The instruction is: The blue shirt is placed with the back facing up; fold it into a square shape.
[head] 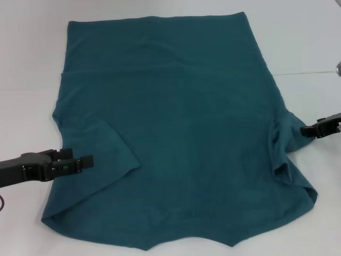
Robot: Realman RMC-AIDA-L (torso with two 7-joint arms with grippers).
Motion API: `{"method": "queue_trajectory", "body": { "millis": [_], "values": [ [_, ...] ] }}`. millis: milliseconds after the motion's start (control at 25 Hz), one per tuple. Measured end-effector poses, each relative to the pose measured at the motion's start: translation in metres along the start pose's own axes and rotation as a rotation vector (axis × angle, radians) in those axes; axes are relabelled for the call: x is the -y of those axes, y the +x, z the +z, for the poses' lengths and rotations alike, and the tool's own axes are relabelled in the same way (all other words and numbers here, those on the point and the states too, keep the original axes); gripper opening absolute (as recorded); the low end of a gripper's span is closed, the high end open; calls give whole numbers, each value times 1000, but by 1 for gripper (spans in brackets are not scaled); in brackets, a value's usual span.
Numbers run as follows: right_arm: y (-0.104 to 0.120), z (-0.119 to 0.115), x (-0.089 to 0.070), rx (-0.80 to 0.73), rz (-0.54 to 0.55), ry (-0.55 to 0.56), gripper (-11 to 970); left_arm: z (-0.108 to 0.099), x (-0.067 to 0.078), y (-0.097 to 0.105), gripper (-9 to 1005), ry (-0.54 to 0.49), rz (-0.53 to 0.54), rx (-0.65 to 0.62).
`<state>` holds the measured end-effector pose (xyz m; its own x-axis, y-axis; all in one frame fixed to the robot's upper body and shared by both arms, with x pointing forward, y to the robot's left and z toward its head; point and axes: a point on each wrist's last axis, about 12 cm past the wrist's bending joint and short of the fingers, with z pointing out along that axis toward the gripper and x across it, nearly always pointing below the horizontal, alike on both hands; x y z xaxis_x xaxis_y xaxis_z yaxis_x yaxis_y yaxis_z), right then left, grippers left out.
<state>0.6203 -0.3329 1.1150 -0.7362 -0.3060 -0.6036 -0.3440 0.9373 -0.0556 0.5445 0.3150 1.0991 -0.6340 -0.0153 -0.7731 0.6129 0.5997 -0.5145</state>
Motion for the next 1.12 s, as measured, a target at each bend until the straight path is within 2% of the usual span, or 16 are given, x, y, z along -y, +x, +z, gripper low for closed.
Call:
{"method": "queue_trajectory", "body": {
  "millis": [120,1000,1120],
  "values": [
    [-1,5,-3,-3,-18,21,530,0,0,0,934,0,-3,0],
    [2,18,-10,-7,-51,43,587,0,0,0,933,-3,-8,2],
    [3,21,-12,-12,-52,39,668,0,0,0,933,-3,-9,3]
  ]
}}
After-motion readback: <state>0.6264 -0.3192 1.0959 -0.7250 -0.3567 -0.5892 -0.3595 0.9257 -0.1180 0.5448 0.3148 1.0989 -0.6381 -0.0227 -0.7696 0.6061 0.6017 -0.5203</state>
